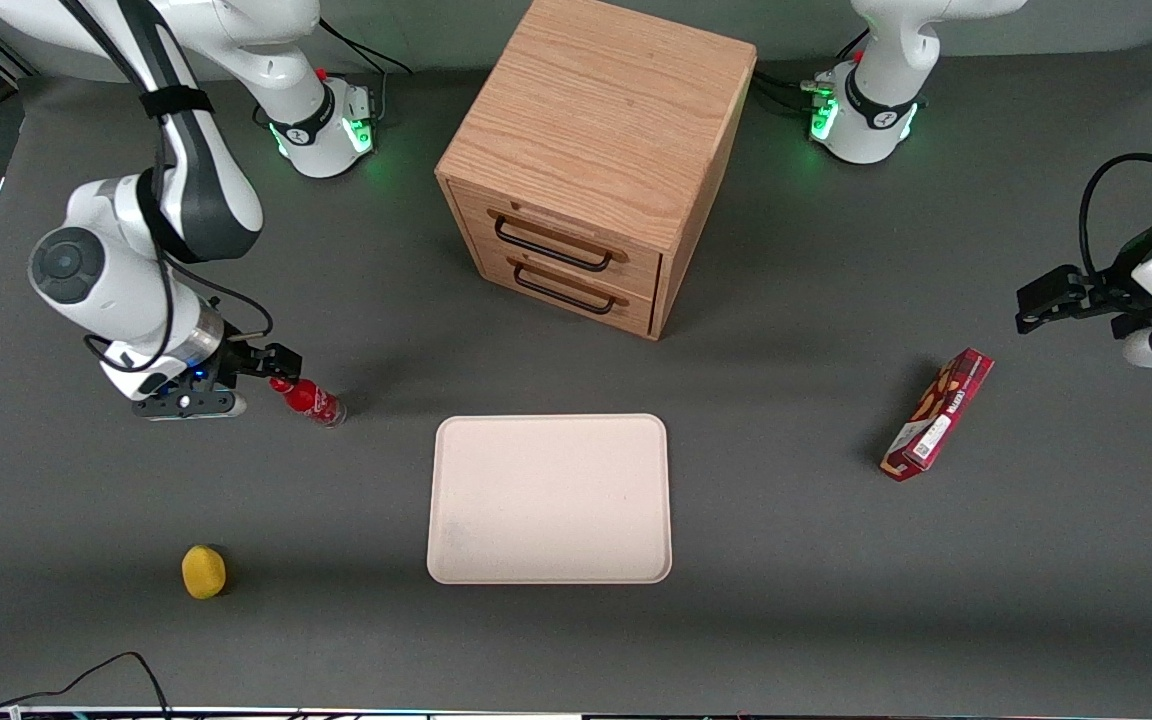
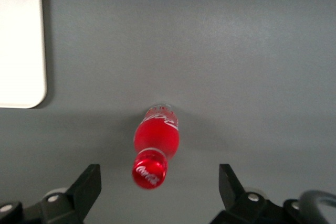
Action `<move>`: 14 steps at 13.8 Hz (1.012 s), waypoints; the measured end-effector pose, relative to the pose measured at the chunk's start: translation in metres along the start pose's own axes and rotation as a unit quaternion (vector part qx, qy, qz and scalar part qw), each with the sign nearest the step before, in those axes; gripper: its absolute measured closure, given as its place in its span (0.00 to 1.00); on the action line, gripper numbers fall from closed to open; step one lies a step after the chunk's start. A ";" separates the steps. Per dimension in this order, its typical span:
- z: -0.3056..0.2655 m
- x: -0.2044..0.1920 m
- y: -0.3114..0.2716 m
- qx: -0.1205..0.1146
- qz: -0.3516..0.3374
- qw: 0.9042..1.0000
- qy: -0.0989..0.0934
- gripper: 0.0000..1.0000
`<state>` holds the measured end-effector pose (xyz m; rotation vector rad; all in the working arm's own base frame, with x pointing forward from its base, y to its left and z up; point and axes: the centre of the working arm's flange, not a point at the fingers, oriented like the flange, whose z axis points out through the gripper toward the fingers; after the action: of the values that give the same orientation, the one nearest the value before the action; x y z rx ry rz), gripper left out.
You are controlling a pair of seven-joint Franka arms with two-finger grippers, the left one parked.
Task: Place coke bottle on tray
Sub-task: 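Close the right gripper around the bottle's cap end, then lift the bottle off the table with the right gripper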
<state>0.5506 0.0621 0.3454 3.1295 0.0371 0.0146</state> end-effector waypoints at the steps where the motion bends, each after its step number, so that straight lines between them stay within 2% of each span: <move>1: 0.009 -0.005 0.000 -0.001 -0.002 1.000 0.001 0.02; 3: 0.017 -0.010 0.001 -0.006 -0.007 1.000 0.000 0.04; 5: 0.018 -0.011 0.001 -0.008 -0.009 1.000 0.001 0.10; 7: 0.018 -0.011 0.001 -0.008 -0.009 1.000 0.002 0.30; 9: 0.018 -0.010 0.000 -0.008 -0.010 1.000 0.003 0.34; 12: 0.017 -0.010 -0.007 -0.007 -0.015 1.000 0.006 0.68; 14: 0.017 -0.010 -0.010 -0.007 -0.018 1.000 0.006 0.69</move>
<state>0.5402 0.0719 0.3282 3.1144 0.0944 0.0339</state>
